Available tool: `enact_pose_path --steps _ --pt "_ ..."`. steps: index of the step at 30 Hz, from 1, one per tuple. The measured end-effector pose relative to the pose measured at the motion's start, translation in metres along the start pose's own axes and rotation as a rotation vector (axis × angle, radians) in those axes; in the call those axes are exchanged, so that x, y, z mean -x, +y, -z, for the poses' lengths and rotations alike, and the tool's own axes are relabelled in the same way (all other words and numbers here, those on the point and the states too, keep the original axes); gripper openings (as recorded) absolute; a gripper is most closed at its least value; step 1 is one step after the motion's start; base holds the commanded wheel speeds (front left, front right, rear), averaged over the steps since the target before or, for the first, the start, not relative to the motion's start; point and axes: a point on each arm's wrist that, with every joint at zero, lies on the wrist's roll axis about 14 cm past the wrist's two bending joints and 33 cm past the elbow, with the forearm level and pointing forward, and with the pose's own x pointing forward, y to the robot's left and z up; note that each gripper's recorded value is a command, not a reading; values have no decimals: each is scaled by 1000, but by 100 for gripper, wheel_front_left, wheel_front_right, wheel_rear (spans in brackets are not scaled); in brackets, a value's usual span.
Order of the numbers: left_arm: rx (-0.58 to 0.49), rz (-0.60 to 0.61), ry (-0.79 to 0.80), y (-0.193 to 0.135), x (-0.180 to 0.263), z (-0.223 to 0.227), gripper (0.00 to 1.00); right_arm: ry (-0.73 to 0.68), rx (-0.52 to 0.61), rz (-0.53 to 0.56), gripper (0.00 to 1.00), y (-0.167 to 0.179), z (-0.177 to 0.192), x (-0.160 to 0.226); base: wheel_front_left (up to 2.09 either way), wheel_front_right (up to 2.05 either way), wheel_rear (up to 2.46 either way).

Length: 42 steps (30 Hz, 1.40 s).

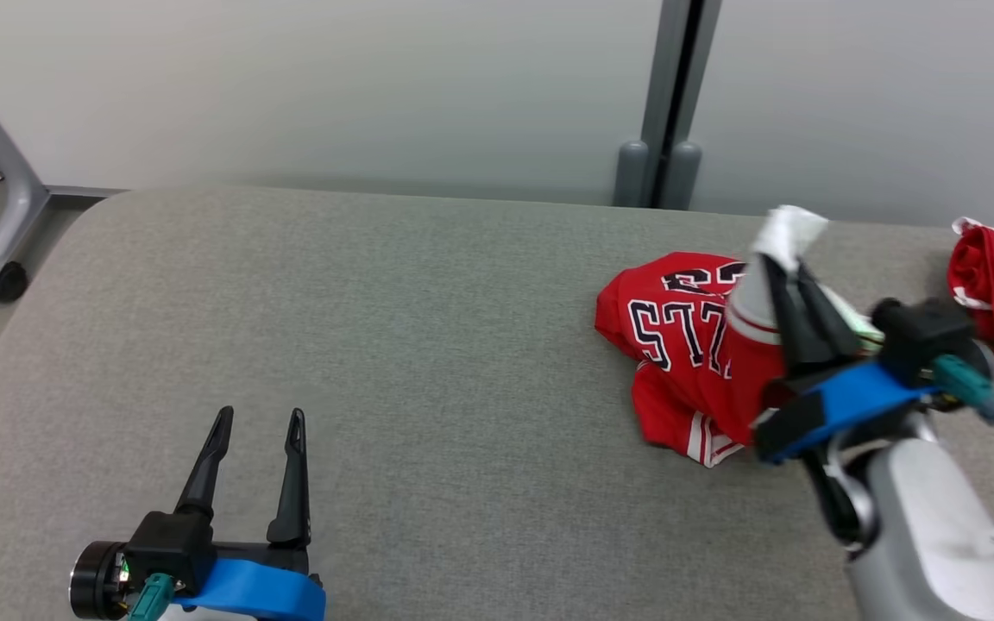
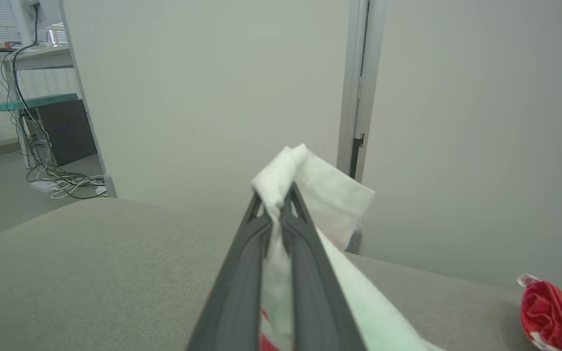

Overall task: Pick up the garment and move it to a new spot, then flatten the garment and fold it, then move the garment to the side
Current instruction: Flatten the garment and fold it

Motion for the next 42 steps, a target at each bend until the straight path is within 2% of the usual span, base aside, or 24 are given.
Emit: enact_pose_path --steps 7,11,18,23,30,31,32,36,42 --pt "5 -54 -4 15 13 -2 100 7 -65 -212 0 88 4 -31 0 0 0" --pt "7 -81 -1 22 19 -1 100 19 -81 -308 0 124 7 -46 0 0 0" --pt "14 -121 17 33 24 3 100 21 -171 -510 0 194 -1 -61 0 0 0" --pt "14 -133 33 35 27 7 100 42 -186 -629 0 231 0 -62 0 0 0" --pt "30 -132 36 34 21 8 100 64 -224 -715 0 256 -2 -62 0 0 0" --pt "32 -130 39 33 20 9 100 78 -223 -720 24 257 2 -61 0 0 0" --pt "33 -124 40 31 19 10 100 96 -218 -723 100 257 8 -59 0 0 0" --pt "38 -109 37 26 12 9 100 155 -187 -723 100 254 28 -55 0 0 0" --pt "46 -74 43 15 2 12 100 205 -157 -649 100 225 47 -55 0 0 0"
